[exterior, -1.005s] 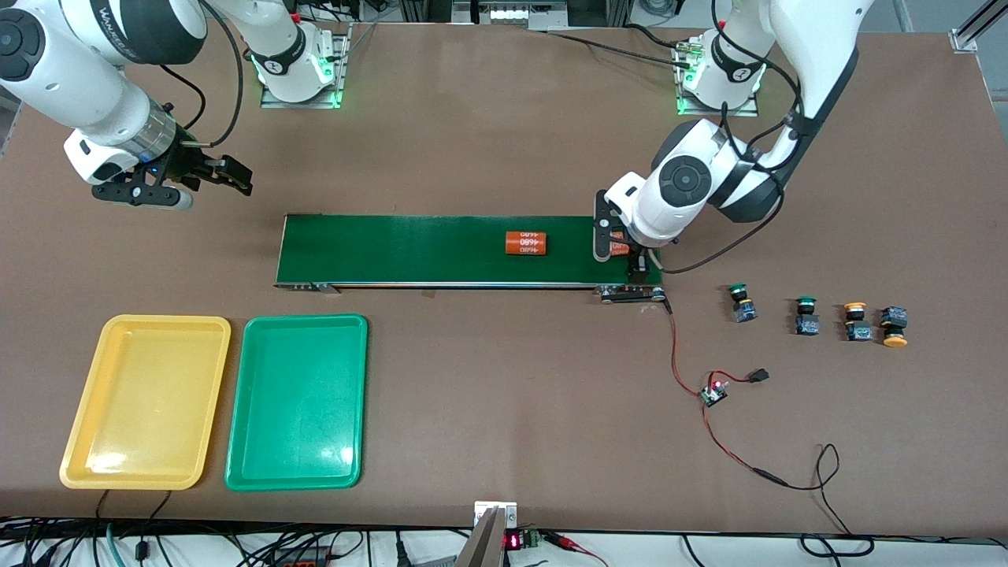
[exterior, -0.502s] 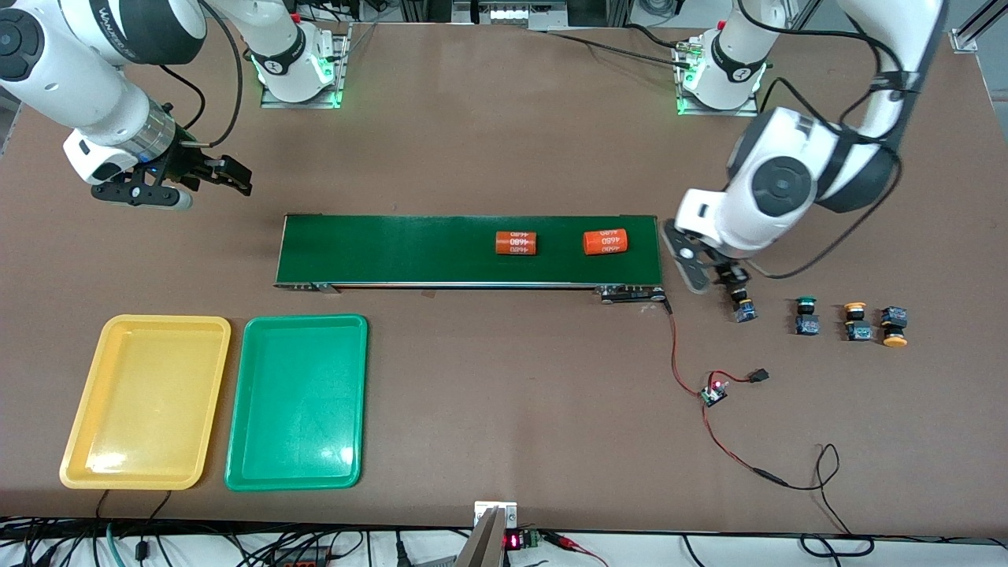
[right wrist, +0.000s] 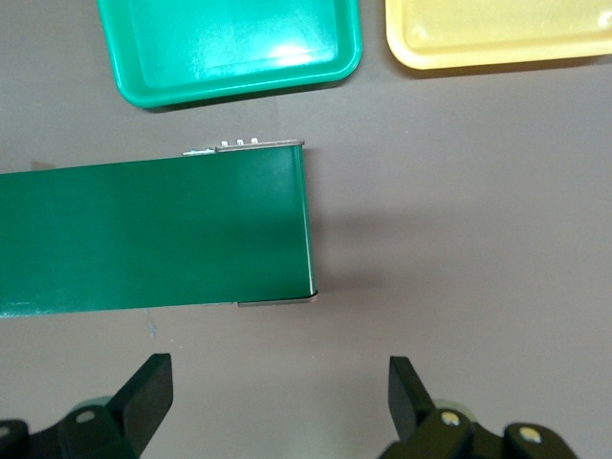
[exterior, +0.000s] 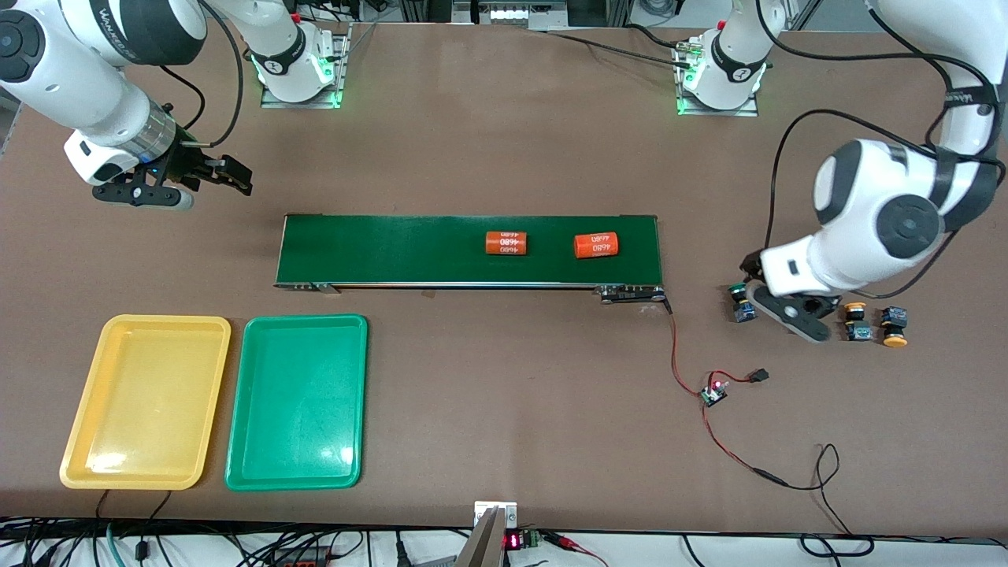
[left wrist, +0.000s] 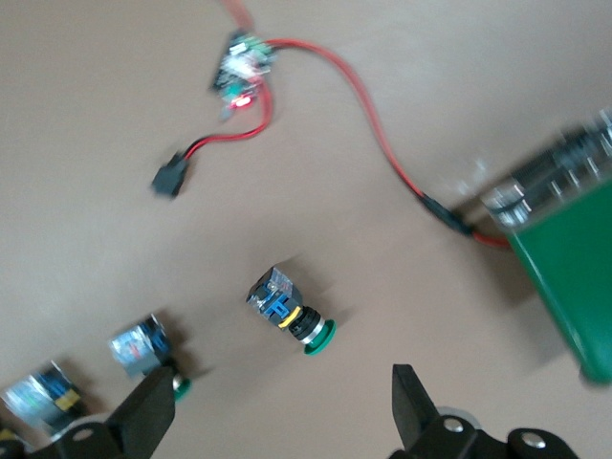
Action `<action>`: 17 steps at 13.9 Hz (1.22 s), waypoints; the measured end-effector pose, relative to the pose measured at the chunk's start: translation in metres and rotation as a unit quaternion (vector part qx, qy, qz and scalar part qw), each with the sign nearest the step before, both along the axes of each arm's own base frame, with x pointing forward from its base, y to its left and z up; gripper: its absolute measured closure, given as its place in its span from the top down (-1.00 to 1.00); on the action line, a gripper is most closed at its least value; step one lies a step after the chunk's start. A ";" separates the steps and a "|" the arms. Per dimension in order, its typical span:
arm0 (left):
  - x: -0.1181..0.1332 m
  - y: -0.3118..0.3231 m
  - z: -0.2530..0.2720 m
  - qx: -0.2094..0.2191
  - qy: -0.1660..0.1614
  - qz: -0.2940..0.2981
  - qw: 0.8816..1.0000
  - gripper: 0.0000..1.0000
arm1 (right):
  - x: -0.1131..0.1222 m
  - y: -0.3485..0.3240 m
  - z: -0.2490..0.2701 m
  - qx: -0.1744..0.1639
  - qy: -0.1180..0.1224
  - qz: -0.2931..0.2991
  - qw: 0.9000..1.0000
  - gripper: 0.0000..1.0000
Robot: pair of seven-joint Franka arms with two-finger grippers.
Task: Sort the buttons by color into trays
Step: 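Reach and grasp a green-capped blue button with the left gripper, then carry the green-capped button onto the belt and release it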
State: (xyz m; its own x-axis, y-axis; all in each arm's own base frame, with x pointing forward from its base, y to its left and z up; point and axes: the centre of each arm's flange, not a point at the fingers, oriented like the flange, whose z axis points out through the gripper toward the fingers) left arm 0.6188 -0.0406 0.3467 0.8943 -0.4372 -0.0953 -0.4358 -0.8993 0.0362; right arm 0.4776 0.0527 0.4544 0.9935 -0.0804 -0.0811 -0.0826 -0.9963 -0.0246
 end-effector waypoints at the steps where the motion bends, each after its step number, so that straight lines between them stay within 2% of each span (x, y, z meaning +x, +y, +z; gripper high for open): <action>1: 0.002 0.010 -0.009 0.001 0.007 0.064 0.998 1.00 | 0.000 0.000 -0.001 0.000 0.001 0.007 1.000 1.00; 4: 0.000 0.011 -0.049 0.020 0.041 0.202 0.978 1.00 | 0.001 0.001 -0.004 0.002 0.003 0.031 0.999 1.00; 6: -0.003 0.009 -0.084 0.035 0.067 0.242 0.967 1.00 | 0.001 0.001 -0.006 0.003 0.005 0.049 0.999 1.00; 8: -0.005 0.017 -0.120 0.047 0.082 0.252 0.963 1.00 | 0.002 0.001 -0.008 0.004 0.007 0.055 0.998 1.00; 13: 0.000 0.023 -0.154 0.048 0.064 0.254 0.964 1.00 | 0.002 0.001 -0.010 0.004 0.008 0.056 0.998 1.00; 14: 0.001 0.023 -0.157 0.046 0.058 0.255 0.964 0.89 | 0.002 0.001 -0.010 0.004 0.008 0.057 0.998 1.00; 15: 0.001 0.022 -0.160 0.045 0.057 0.255 0.964 0.89 | 0.002 0.001 -0.010 0.004 0.008 0.057 0.998 1.00; 17: 0.000 0.022 -0.165 0.047 0.060 0.260 0.963 0.54 | 0.002 0.001 -0.010 0.004 0.008 0.057 0.998 1.00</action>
State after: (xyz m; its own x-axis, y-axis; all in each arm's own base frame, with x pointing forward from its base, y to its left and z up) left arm 0.6190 -0.0189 0.1818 0.9702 0.0816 -0.2281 0.0760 -0.9966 -0.0331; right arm 0.4798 0.0539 0.4448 0.9947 0.0329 -0.0978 0.0299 -0.9991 -0.0316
